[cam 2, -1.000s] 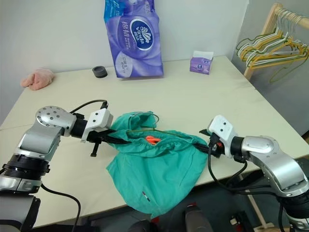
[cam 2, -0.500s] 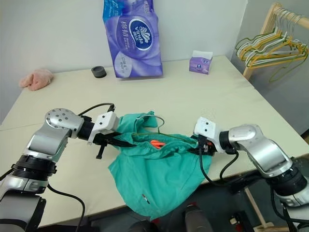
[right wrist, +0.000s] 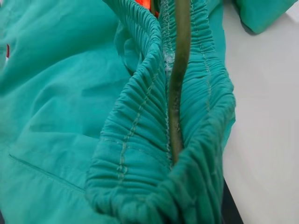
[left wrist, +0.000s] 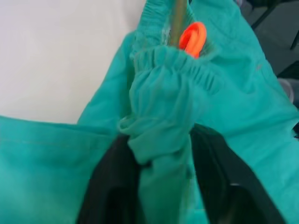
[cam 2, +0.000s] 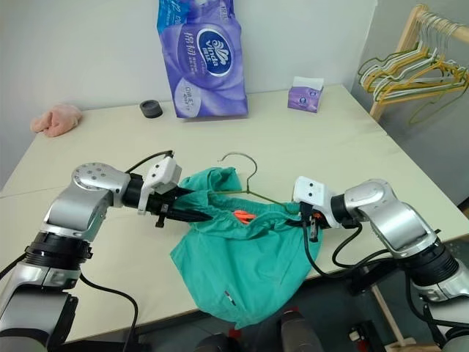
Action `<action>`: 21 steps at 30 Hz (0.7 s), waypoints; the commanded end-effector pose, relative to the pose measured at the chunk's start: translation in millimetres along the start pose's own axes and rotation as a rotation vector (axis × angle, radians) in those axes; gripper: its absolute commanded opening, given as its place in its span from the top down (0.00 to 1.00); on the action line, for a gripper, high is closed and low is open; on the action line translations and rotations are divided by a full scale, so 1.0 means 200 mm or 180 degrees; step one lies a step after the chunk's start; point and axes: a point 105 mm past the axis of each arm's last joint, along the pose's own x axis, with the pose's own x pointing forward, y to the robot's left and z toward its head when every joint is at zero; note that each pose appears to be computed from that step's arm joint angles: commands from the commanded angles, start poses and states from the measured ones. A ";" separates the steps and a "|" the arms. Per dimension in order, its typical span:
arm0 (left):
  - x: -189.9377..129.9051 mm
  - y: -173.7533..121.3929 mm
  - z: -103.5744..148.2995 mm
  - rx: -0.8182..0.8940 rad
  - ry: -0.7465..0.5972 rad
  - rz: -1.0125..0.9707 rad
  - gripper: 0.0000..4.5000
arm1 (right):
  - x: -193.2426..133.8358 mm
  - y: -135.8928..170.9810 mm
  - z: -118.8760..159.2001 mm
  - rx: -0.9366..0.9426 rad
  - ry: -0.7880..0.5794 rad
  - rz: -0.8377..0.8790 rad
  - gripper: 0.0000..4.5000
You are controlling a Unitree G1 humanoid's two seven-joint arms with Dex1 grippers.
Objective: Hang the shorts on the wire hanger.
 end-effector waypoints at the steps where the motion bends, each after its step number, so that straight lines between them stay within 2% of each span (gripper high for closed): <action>1: -0.13 0.05 0.03 0.0102 0.0004 0.0165 0.25 | -0.10 -0.03 0.07 -0.0117 -0.0114 -0.0132 1.00; 4: -0.15 0.08 -0.02 0.0234 0.0170 0.0244 0.05 | -0.14 -0.04 0.07 -0.0112 -0.0111 -0.0150 1.00; 5: -0.15 0.11 -0.03 0.0280 0.0198 0.0319 0.01 | -0.14 -0.04 0.07 -0.0110 -0.0114 -0.0152 1.00; 13: -0.03 0.21 -0.07 0.0674 0.0234 0.0628 0.01 | -0.17 -0.01 0.08 -0.0081 -0.0135 -0.0108 1.00; 21: -0.02 0.30 -0.05 0.0903 0.0138 0.1007 0.01 | -0.20 0.03 0.06 0.0067 -0.0129 -0.0118 1.00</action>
